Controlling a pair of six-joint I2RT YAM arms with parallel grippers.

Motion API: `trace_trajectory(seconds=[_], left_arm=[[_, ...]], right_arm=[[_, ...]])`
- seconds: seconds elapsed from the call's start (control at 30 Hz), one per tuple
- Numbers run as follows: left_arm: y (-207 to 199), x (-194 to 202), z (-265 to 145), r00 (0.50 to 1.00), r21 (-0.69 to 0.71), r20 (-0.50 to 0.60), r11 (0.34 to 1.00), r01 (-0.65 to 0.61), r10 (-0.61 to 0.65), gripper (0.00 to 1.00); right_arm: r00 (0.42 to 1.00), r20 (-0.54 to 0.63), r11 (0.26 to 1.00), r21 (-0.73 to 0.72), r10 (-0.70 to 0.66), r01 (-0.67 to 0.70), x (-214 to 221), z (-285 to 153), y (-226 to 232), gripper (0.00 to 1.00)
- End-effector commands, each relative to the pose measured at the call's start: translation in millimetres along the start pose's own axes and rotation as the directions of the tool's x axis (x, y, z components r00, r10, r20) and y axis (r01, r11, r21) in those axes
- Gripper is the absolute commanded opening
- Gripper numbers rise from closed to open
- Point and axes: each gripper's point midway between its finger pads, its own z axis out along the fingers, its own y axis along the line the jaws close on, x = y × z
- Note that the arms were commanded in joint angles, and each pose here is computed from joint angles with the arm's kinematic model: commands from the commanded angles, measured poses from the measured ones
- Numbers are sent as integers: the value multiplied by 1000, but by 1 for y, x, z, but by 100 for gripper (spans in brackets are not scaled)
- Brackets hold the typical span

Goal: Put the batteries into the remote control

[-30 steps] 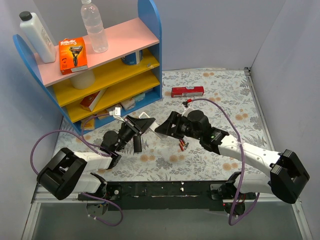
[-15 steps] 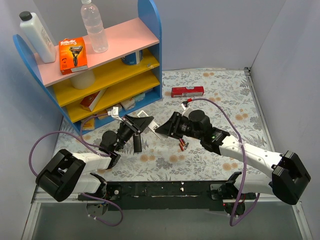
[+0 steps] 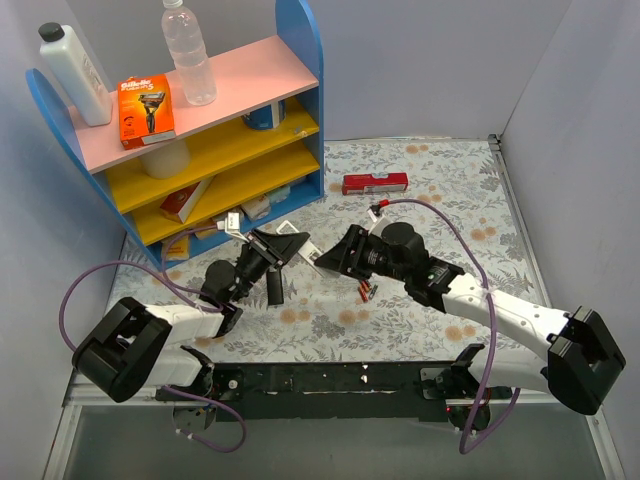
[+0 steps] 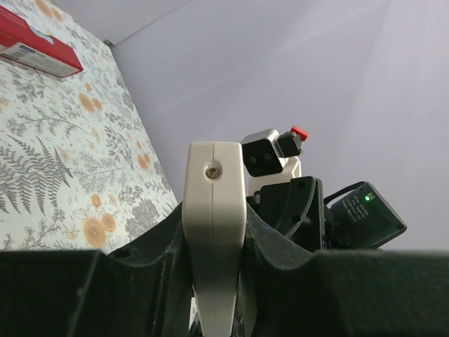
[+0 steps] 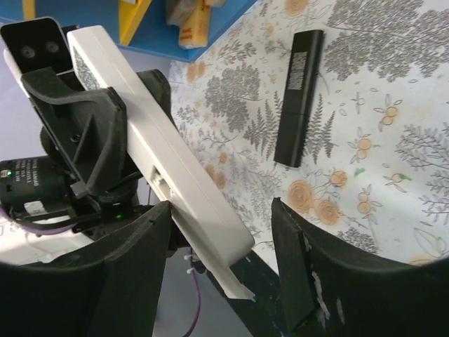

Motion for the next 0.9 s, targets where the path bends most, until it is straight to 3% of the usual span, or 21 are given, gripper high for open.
trace_trajectory(seconds=[0.0, 0.2, 0.5, 0.7, 0.87], left_arm=[[-18, -18, -2, 995, 64, 94, 998, -19, 13, 0], [-3, -14, -9, 996, 2, 86, 1000, -7, 7, 0], [26, -12, -16, 994, -118, 102, 992, 45, -33, 0], [39, -12, -17, 993, -178, 113, 982, 56, -36, 0], [50, -15, -25, 992, -235, 123, 972, -1, 30, 0]], right_arm=[[997, 24, 990, 124, -77, 73, -11, 3, -35, 70], [979, 30, 977, 79, -203, 200, -28, 7, -10, 80], [927, 12, 927, 14, -374, 374, -37, 3, 17, 80], [844, -84, 844, 50, -529, 534, -29, -10, -2, 79], [812, -174, 785, 209, -557, 584, -25, -29, -48, 74]])
